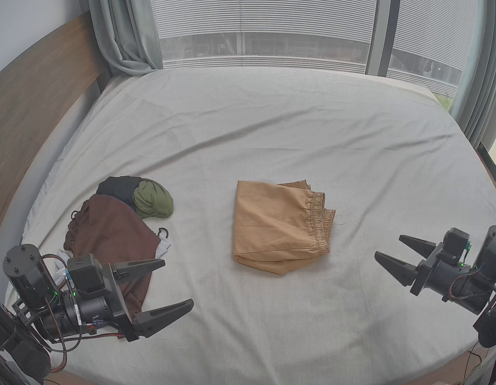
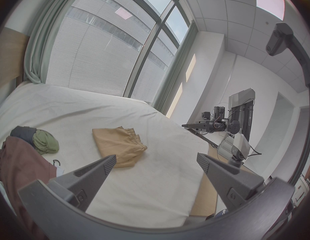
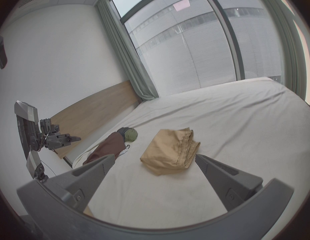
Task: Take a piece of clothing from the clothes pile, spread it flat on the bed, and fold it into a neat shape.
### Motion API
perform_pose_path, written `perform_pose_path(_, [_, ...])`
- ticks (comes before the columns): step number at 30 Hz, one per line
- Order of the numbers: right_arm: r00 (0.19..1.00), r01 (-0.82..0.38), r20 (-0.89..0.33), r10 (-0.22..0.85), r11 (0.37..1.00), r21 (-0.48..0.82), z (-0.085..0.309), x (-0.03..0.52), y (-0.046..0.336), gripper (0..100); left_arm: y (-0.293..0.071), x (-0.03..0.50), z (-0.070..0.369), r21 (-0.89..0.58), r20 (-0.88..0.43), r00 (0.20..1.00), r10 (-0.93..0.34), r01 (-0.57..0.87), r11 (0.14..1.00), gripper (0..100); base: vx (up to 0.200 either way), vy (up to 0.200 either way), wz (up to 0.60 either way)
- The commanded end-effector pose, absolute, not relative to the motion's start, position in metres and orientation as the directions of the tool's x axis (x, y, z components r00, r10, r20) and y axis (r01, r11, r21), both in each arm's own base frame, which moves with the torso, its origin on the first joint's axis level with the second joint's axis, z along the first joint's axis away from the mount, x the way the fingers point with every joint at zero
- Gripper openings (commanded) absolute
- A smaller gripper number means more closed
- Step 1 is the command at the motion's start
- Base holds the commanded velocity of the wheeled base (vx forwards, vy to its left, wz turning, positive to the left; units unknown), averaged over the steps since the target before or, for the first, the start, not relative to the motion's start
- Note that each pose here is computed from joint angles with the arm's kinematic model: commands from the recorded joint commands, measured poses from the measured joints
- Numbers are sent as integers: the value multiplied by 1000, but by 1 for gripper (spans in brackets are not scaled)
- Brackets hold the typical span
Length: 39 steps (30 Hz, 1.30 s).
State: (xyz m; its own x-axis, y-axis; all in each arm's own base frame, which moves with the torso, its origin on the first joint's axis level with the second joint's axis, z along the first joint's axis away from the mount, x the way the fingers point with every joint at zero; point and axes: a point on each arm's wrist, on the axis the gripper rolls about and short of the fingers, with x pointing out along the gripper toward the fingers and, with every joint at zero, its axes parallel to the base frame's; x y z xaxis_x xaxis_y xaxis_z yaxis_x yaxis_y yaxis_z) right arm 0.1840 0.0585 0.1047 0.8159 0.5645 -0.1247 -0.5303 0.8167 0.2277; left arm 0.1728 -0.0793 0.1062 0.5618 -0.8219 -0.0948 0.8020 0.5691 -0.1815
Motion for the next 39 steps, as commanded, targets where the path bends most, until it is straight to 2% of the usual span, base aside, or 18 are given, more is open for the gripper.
perform_pose_path(1, [845, -517, -36, 534, 833, 197, 126, 163, 46, 100, -77, 161, 116, -149, -51, 549, -834, 822, 550, 100, 0, 0, 0])
perform_pose_path(11, [851, -517, 3, 526, 836, 184, 146, 108, 32, 100, -71, 142, 131, -133, -18, 543, -840, 831, 540, 100, 0, 0, 0])
perform_pose_path(24, [905, -425, 85, 416, 892, 155, 146, 47, 12, 100, -58, 106, 140, -159, -40, 533, -845, 832, 532, 100, 0, 0, 0])
perform_pose_path(28, [915, -397, 130, 381, 908, 137, 141, 27, 9, 100, -51, 94, 144, -171, -18, 557, -831, 817, 551, 100, 0, 0, 0])
perform_pose_path(34, [921, -383, 138, 365, 914, 132, 126, 5, 8, 100, -36, 73, 144, -171, -6, 627, -779, 767, 619, 100, 0, 0, 0])
perform_pose_path(39, [919, -384, 146, 365, 914, 130, 117, -6, 7, 100, -27, 49, 138, -179, -15, 647, -762, 748, 639, 100, 0, 0, 0])
